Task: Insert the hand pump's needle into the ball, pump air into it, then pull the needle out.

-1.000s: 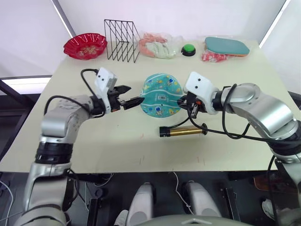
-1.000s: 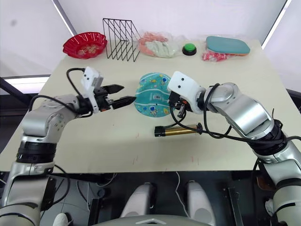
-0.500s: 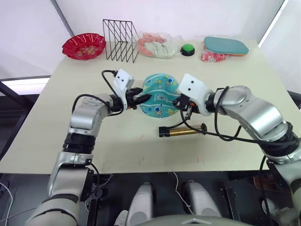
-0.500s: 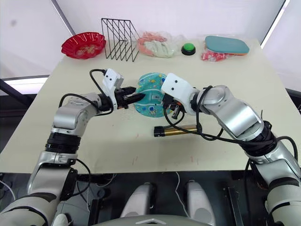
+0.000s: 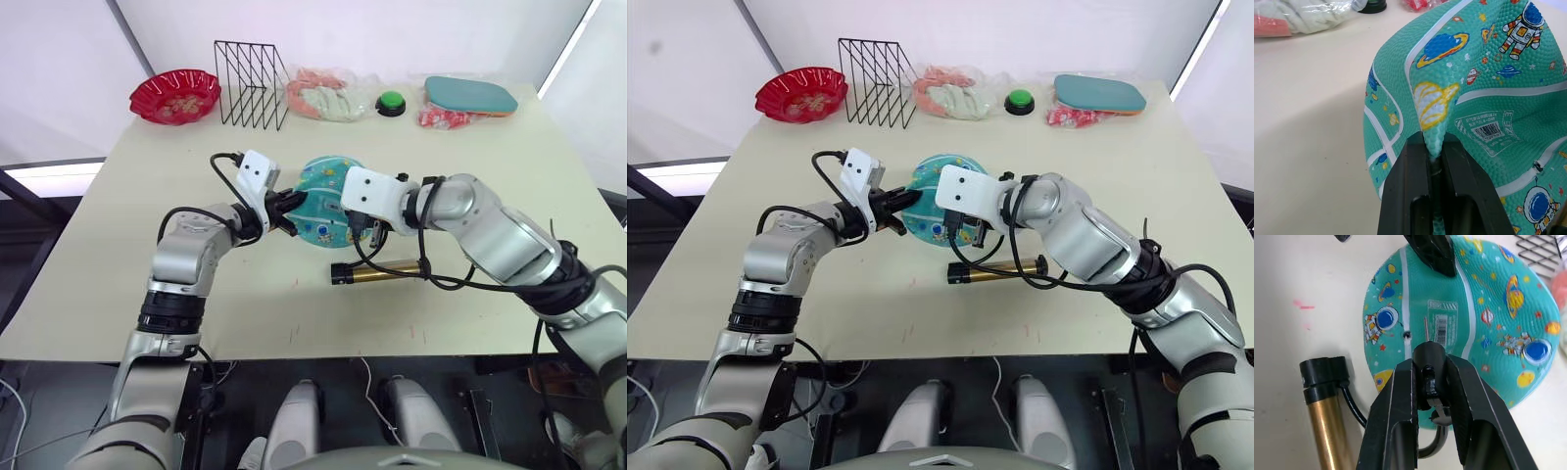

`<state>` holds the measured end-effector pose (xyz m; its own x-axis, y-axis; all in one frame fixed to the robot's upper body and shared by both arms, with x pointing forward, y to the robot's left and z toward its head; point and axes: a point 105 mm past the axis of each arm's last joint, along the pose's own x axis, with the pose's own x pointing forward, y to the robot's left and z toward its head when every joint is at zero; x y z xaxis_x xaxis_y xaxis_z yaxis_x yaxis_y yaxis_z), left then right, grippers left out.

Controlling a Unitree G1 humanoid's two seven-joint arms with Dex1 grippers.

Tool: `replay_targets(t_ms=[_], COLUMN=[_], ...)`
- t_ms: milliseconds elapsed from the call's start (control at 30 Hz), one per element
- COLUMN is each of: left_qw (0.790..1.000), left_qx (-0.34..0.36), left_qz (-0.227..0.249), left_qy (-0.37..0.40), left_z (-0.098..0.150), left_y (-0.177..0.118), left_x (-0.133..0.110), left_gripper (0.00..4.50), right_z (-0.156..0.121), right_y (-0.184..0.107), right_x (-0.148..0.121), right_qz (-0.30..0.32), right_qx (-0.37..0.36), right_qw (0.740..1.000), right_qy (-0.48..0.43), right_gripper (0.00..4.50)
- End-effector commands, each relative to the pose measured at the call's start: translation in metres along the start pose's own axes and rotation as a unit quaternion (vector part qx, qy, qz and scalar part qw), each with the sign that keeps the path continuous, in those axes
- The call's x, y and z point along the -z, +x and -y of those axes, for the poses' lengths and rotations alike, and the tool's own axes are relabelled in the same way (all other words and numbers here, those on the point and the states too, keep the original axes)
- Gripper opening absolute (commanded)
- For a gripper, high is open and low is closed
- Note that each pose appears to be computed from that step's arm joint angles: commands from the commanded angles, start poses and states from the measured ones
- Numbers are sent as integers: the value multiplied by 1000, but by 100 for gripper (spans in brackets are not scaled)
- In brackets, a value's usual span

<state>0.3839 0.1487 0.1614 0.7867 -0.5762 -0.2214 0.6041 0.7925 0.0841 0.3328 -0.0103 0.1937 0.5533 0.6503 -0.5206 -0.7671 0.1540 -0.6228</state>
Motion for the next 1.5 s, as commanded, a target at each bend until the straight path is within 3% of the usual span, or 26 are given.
replay_targets(t_ms=[33,400,1500], left_qw=[999,999,1000], left_qx=[-8,-13,-14], left_qz=[31,30,28], left_qy=[15,6,0], left_z=[5,11,13], left_y=[-3,-3,-4], left_x=[-15,-10,-9], left_gripper=[0,0,0], right_z=[4,6,5], right_y=[2,13,17], right_x=[-9,4,25], right_qz=[2,-33,-65], right_qx=[-6,-34,-46], right_qw=[999,992,992], right_qy=[-54,-113,-102], right_gripper=[31,31,31])
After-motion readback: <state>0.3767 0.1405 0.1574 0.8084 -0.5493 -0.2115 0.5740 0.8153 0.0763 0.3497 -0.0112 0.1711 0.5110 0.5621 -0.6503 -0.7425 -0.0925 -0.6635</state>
